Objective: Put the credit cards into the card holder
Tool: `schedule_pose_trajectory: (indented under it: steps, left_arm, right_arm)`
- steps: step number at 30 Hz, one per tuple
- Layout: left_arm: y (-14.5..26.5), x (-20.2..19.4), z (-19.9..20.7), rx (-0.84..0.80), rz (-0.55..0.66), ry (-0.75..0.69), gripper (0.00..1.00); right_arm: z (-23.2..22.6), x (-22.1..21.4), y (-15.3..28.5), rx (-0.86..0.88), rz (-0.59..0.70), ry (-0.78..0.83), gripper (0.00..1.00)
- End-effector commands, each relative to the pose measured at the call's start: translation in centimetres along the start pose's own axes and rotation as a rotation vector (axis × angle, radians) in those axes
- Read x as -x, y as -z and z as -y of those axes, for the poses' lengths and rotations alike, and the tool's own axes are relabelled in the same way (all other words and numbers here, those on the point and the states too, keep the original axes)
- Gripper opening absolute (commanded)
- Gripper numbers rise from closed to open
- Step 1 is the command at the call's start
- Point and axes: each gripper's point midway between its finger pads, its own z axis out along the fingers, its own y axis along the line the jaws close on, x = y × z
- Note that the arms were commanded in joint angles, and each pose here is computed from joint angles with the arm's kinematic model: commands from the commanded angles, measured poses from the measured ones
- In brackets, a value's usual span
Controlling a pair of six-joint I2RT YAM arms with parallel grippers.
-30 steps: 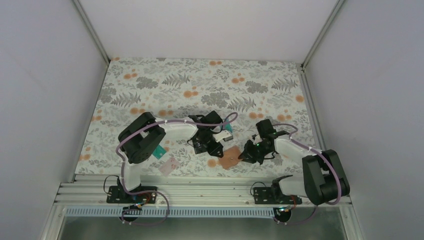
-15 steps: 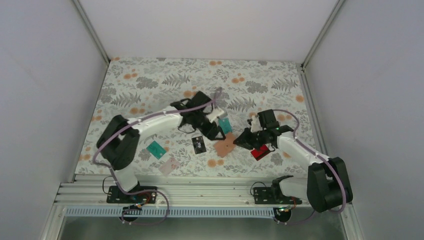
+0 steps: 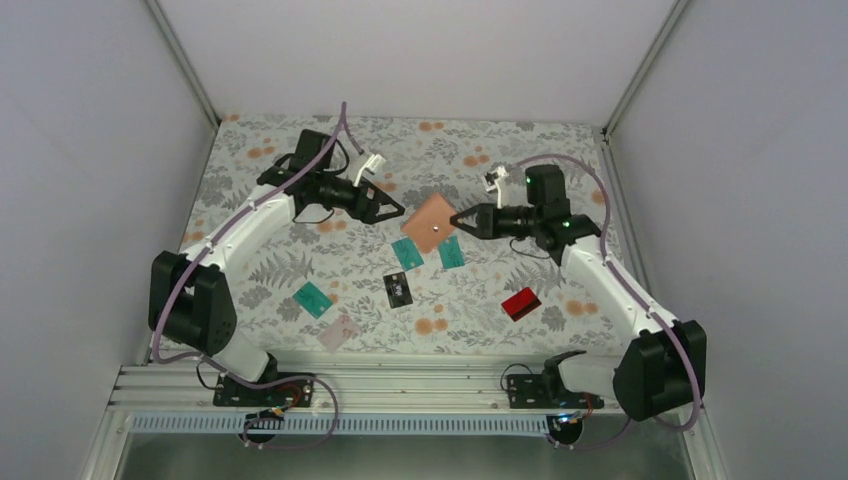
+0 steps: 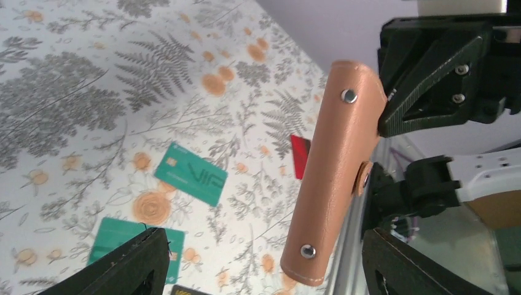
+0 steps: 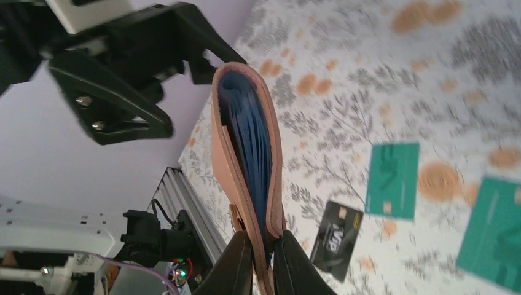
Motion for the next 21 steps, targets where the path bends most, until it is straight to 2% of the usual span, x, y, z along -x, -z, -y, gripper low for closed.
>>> schedule_pose_trajectory:
  steps: [1, 9, 21]
  left_arm:
    - [1.0, 1.5, 3.1, -0.154, 0.061, -0.037, 0.78]
    - [0.7, 1.5, 4.3, -0.259, 0.032, -0.059, 0.71]
    - [-0.9, 1.2, 3.7, -0.243, 0.006, -0.057, 0.47]
  right_arm:
    - [-3.5, 2.1, 0.0, 0.121, -0.01, 0.241, 0.04]
    - [-4.3, 2.8, -0.8, 0.197, -0.065, 0.278, 0.04]
    - [-4.5, 3.0, -1.2, 0.206, -0.08, 0.256, 0.04]
